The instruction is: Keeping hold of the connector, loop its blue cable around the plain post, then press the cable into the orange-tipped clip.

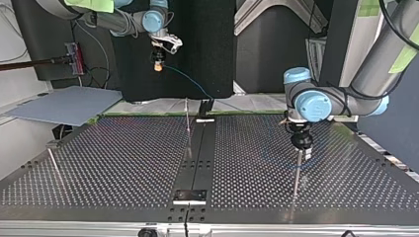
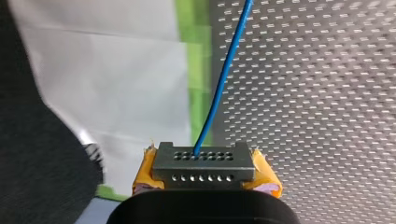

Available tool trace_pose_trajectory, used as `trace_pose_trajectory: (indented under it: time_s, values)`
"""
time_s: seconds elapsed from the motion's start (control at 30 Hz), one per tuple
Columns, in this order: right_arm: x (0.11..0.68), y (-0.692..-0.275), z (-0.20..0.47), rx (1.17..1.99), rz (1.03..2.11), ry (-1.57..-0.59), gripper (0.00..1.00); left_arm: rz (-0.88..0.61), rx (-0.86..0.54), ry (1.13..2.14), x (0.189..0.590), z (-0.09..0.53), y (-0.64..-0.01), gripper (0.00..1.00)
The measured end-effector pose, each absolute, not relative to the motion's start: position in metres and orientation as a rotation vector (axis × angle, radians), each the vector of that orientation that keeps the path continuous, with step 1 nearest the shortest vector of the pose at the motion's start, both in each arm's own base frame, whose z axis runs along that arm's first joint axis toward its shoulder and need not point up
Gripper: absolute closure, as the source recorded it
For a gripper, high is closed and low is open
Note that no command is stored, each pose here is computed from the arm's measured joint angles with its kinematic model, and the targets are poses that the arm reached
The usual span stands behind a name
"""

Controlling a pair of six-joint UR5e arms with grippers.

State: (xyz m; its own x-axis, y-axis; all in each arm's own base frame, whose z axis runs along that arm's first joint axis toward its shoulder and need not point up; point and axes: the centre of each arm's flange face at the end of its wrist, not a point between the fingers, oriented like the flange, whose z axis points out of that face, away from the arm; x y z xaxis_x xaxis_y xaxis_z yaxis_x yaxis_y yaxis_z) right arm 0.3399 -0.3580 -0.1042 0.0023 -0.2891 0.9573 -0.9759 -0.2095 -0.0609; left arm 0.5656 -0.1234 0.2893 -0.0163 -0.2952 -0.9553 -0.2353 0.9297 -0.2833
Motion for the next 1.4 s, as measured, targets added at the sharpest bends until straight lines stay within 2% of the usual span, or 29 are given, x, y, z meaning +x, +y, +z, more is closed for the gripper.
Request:
trace_pose_trajectory:
  time_s: [0.4, 0.87, 1.2, 1.4]
  values:
    - [0.348, -0.381, -0.048, 1.479, 1.346, -1.264, 1.0, -0.05, -0.418, 1.603, 0.565, 0.289, -0.124, 0.0]
    - [0.36, -0.404, 0.024, 1.316, 1.492, -1.181, 1.0, -0.058, -0.41, 1.615, 0.563, 0.288, -0.13, 0.0]
    - [0.361, -0.406, 0.033, 1.3, 1.508, -1.172, 1.0, -0.078, -0.395, 1.642, 0.558, 0.286, -0.141, 0.0]
    - [0.361, -0.405, 0.033, 1.302, 1.511, -1.17, 1.0, -0.104, -0.34, 1.696, 0.55, 0.283, -0.159, 0.0]
